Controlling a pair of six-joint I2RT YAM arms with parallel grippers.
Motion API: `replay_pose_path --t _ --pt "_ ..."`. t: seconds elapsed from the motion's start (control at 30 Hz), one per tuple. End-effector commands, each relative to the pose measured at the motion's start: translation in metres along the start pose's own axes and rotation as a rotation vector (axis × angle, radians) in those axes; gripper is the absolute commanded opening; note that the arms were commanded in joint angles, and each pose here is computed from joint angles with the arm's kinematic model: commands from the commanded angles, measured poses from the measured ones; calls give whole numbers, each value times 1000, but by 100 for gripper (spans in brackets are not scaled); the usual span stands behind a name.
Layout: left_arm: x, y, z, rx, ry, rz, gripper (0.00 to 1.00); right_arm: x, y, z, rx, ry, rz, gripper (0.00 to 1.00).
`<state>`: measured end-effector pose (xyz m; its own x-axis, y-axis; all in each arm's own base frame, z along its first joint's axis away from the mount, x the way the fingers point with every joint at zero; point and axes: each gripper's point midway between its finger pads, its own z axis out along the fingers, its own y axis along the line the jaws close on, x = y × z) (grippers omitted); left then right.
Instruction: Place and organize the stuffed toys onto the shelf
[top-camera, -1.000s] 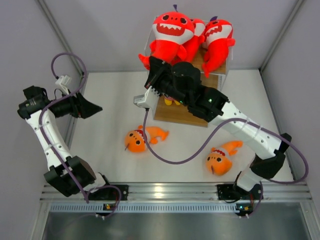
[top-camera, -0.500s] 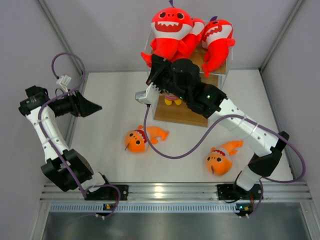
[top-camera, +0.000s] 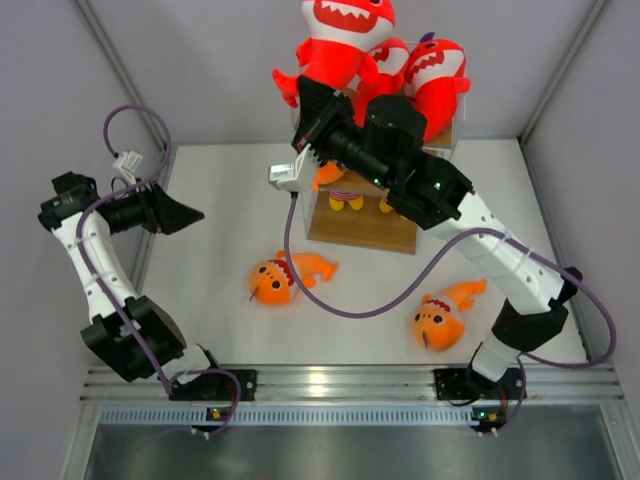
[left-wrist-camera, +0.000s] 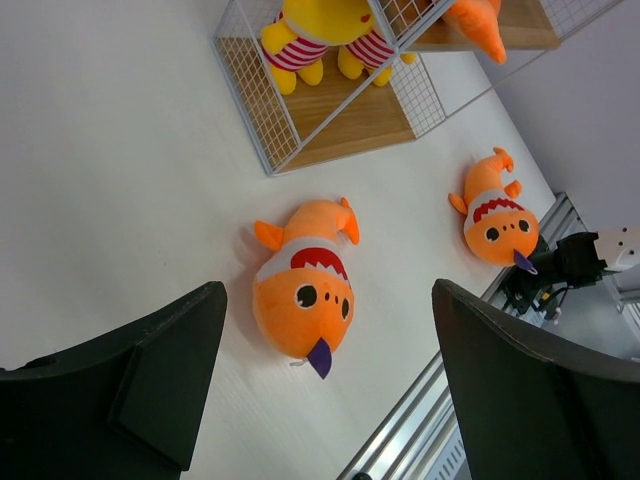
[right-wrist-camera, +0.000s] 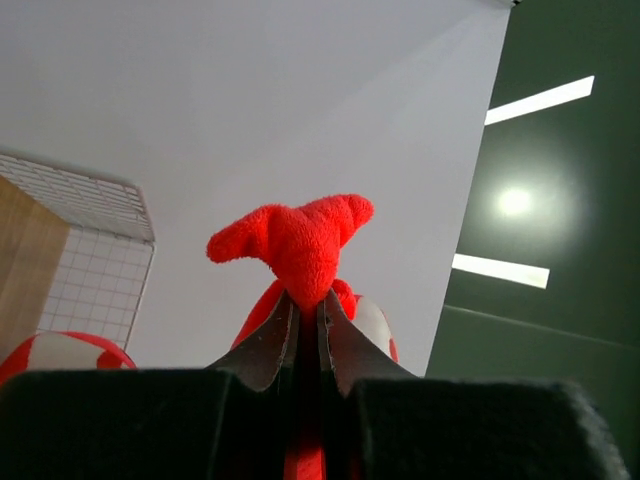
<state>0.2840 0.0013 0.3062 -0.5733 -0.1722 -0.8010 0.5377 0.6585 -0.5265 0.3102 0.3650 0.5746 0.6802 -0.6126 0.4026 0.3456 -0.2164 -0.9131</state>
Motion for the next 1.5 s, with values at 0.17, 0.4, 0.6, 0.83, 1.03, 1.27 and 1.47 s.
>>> replay_pose_path --t 0.17,0.4,0.6,0.83,1.03,1.27,1.47 --pt "3 -3 1 47 -8 -81 89 -3 -2 38 54 -83 -676 0" --pt "-3 0 3 75 -27 -94 89 11 31 39 -25 -107 -592 0" --pt "-4 -2 2 72 -29 -73 89 23 58 28 -139 -74 -567 0" --pt "-4 0 3 80 -33 -71 89 26 64 11 -201 -50 -602 0" --pt "-2 1 5 89 -35 -82 89 24 63 6 -207 -49 -601 0" --pt "0 0 4 80 -29 -64 89 23 76 -1 -248 -52 -562 16" --pt "-2 1 4 91 -37 -84 89 19 67 1 -189 -53 -529 56"
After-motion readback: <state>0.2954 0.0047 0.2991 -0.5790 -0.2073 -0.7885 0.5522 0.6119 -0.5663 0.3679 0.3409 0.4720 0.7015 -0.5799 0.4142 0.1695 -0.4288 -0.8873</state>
